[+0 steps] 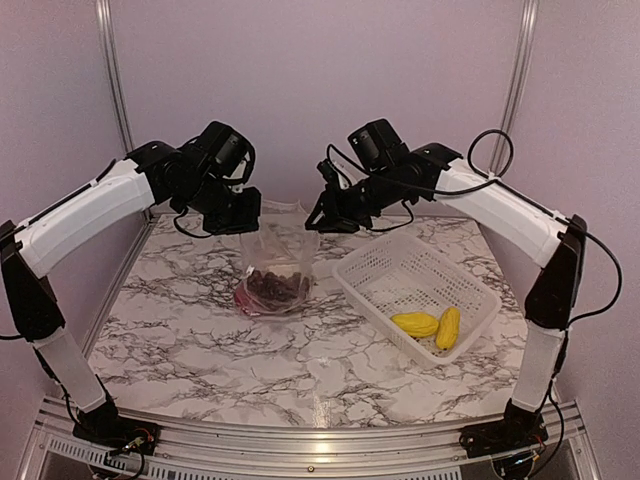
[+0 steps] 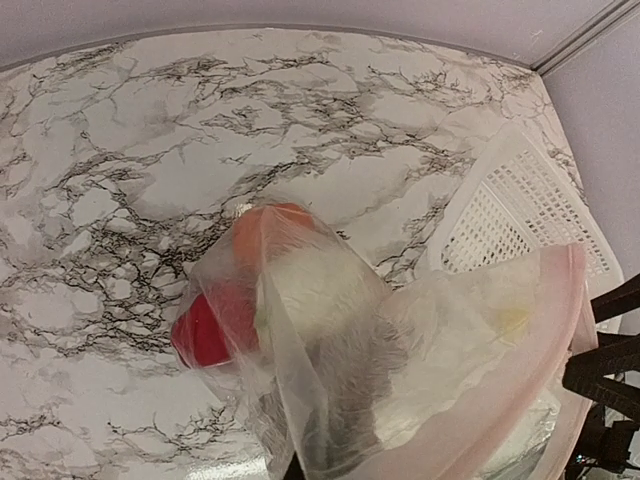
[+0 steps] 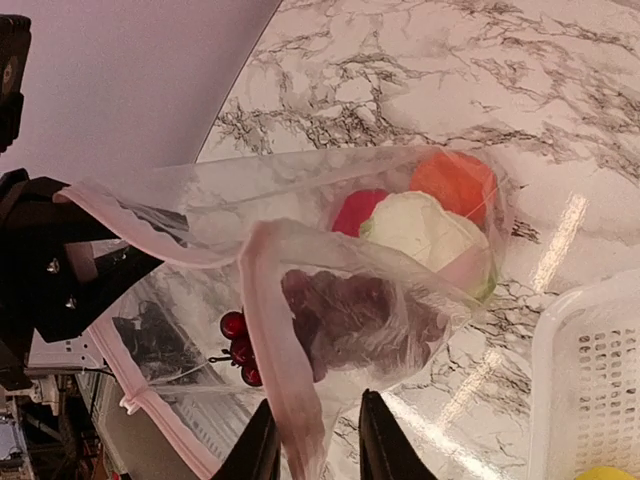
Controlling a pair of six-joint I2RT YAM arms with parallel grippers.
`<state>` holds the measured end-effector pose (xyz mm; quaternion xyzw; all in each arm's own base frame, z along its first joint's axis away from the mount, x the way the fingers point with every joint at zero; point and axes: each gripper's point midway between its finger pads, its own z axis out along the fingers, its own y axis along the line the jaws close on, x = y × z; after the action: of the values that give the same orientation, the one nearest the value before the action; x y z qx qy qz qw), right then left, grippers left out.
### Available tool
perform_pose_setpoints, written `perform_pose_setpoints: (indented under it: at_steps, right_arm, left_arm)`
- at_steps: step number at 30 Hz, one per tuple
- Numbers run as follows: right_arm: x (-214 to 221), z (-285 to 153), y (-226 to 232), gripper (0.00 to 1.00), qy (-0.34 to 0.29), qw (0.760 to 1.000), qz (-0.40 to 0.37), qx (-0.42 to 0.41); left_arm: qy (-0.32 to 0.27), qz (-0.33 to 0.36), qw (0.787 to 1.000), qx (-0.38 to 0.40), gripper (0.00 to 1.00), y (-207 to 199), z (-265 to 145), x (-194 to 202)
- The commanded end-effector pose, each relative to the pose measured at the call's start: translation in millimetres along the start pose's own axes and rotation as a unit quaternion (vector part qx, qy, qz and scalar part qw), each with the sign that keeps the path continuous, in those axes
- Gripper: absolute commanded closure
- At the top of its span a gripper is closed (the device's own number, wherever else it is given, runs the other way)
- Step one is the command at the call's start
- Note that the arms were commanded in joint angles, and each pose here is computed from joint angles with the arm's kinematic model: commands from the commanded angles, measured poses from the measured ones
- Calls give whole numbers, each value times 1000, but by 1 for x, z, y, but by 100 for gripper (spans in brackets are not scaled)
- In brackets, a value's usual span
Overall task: Place the food in the zip-top bag and seal the zipper
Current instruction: Adjust the zipper food storage bag at the center of the board, then adjust the fake fruit in the bin.
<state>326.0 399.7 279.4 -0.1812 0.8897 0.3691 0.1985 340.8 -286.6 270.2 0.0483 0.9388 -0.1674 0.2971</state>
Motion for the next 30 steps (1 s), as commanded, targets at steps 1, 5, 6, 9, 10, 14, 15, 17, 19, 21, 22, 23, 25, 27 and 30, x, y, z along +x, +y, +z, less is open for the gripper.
perform_pose_setpoints:
  at_steps: [1,5,6,9,10,14,15,17,19,21,22,23,25,27,30]
  right_arm:
    - [-19,-32,21,68,-30,999,-18,-20]
    - [-16,-58,13,54,-41,999,-19,-13]
    - [-13,-63,7,52,-41,999,-16,-8]
    - [4,-72,-28,47,-38,998,-13,44]
    - [12,-74,-41,46,-33,997,-11,65]
    - [49,-80,-84,42,-7,993,-6,122]
    - [59,-82,-93,40,1,991,-7,136]
    - [81,-82,-112,39,20,986,0,164]
    - [97,-86,-126,38,30,982,3,185]
    - [112,-88,-141,37,44,977,12,208]
    - [120,-88,-148,37,54,975,19,215]
    - [128,-89,-154,37,64,973,29,221]
    - [145,-90,-165,36,80,968,50,233]
    - [161,-91,-173,35,90,964,74,237]
    - [181,-91,-183,33,94,962,122,226]
  left_arm:
    - [-8,12,1000,-11,100,2,-6,-6]
    - [-4,16,1000,-8,100,-1,0,-7]
    - [-4,17,1000,-7,100,-2,0,-7]
    - [-2,19,1000,-5,99,-4,4,-7]
    - [-2,19,1000,-3,99,-4,4,-7]
    - [3,25,1000,6,99,-8,8,-6]
    - [5,27,1000,7,99,-9,9,-5]
    - [8,30,999,11,98,-11,10,-5]
    - [11,34,999,13,98,-12,12,-4]
    - [15,37,999,16,98,-13,14,-2]
    - [17,39,999,17,98,-13,14,-2]
    - [19,40,999,19,98,-14,15,-1]
    - [22,44,999,22,98,-15,15,0]
    - [22,46,998,23,98,-15,15,0]
    - [21,47,998,24,98,-15,15,-1]
